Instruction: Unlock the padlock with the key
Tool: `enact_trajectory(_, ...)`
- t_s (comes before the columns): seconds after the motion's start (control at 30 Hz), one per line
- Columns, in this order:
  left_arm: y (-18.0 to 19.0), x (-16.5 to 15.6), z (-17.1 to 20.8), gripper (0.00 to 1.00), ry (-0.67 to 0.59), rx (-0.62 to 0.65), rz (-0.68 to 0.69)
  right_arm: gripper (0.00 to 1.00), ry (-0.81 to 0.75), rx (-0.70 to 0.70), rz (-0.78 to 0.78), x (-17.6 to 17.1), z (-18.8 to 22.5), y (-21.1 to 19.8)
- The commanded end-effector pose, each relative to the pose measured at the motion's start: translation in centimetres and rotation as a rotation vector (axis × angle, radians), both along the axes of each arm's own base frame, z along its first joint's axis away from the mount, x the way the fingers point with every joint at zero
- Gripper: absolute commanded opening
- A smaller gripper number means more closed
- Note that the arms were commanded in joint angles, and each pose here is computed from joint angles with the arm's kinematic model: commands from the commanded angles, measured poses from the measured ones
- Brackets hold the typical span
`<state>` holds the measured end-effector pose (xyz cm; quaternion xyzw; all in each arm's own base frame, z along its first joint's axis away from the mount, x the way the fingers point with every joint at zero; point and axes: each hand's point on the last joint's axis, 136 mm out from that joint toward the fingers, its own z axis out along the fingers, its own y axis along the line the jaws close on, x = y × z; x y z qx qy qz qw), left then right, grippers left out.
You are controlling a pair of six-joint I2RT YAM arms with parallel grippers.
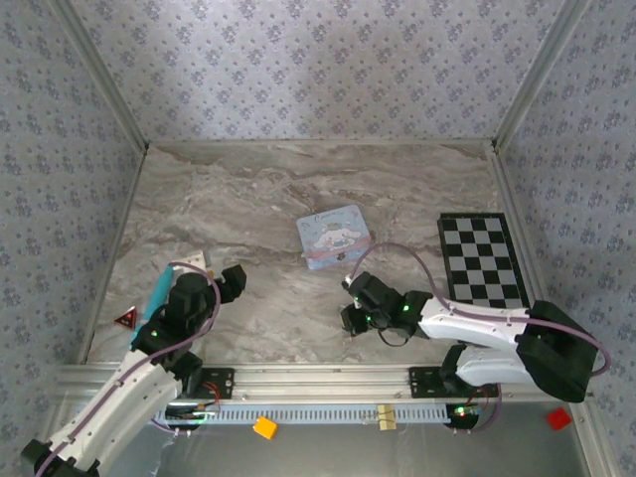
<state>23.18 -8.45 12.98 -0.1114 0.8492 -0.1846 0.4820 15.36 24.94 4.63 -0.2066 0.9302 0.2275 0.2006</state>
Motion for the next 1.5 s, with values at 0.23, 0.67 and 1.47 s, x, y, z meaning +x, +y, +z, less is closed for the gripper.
enact_trajectory(0.23, 0.4, -0.2, -0.2, 0.8, -0.013, 0.0, 0.002, 0.13, 0.066, -0.008, -0.102, 1.4, -1.3, -1.0)
enact_trajectory(0.67, -0.9, -0.5, 1.5, 0.81, -0.042, 0.001, -0.089, 0.31, 0.046, -0.087, -0.173, 2.5, -1.7, -2.5)
enact_trajectory(1.47, 3.9, 1.0, 5.2, 1.0, -0.038, 0.17, 0.175, 0.72, -0.38, -0.125, -0.492, 7.3, 9.9, -14.0)
